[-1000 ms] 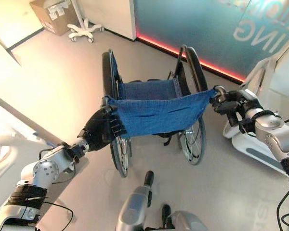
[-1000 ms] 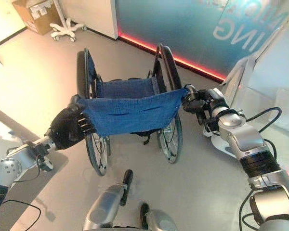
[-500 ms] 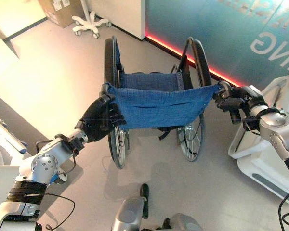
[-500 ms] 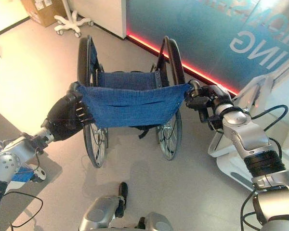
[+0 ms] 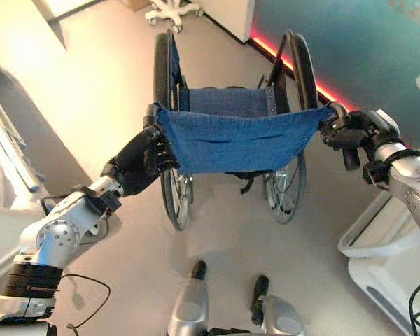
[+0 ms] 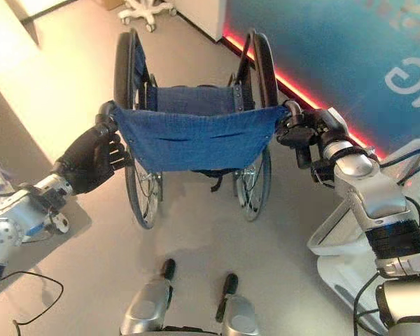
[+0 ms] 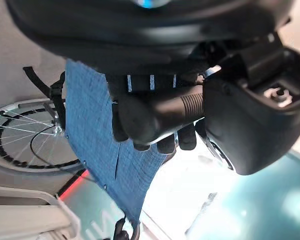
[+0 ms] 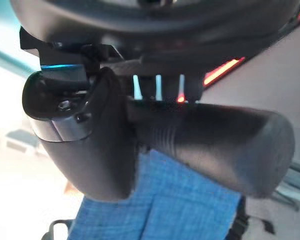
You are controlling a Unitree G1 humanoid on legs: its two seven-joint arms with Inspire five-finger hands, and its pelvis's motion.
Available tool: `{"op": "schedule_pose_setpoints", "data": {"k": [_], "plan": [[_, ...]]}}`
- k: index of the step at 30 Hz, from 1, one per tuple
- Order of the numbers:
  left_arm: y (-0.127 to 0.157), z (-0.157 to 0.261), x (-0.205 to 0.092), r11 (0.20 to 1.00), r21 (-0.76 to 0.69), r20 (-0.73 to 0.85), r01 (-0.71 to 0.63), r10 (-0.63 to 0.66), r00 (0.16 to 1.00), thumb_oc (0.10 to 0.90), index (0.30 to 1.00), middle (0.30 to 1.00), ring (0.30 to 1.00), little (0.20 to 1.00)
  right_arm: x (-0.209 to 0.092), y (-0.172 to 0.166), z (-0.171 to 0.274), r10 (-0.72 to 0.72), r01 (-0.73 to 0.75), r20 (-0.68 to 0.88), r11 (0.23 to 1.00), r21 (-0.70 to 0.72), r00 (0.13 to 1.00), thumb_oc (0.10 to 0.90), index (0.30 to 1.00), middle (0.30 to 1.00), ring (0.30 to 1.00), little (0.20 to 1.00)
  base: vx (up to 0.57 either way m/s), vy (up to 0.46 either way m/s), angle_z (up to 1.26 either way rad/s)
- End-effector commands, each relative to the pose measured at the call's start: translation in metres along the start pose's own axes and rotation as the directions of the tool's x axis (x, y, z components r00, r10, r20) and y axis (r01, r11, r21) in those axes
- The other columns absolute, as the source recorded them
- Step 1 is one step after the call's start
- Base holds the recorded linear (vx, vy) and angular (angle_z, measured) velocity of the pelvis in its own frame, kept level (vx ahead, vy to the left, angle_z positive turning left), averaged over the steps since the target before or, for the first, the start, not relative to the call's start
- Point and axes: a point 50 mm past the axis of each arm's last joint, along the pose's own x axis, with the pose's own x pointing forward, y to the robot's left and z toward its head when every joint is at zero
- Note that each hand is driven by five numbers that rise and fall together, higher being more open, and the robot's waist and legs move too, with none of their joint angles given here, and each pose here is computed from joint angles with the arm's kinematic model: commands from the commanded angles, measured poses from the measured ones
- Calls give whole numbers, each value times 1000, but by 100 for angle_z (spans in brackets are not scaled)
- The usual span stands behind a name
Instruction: Push the wheelchair next to the bed
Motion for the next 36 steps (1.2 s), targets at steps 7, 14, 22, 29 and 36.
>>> {"op": "schedule_pose_setpoints", "data": {"k": [7, 14, 22, 29, 36], "plan": [[-10, 72, -29, 990, 104, 347, 99, -130, 929, 400, 300, 300, 300, 300, -7, 31, 62, 202, -178, 290, 978, -108, 935, 400, 300, 300, 300, 300, 219, -359, 34], [-5, 59, -29, 991, 86, 349, 106, -130, 928, 400, 300, 300, 300, 300, -3, 38, 59, 219, -185, 283, 973, -142, 934, 400, 300, 300, 300, 300, 183, -247, 18], [-6, 54, -9, 989, 54, 367, 137, -147, 919, 400, 300, 300, 300, 300, 9, 47, 63, 197, -159, 265, 975, -157, 944, 400, 300, 300, 300, 300, 296, -7, 16], [-15, 70, 0, 987, 52, 369, 153, -161, 915, 400, 300, 300, 300, 300, 10, 34, 53, 202, -166, 245, 973, -161, 948, 400, 300, 300, 300, 300, 368, 42, -3], [-3, 87, -8, 988, 102, 350, 120, -149, 925, 400, 300, 300, 300, 300, 9, 24, 64, 183, -152, 283, 980, -130, 941, 400, 300, 300, 300, 300, 353, 85, 22]]}}
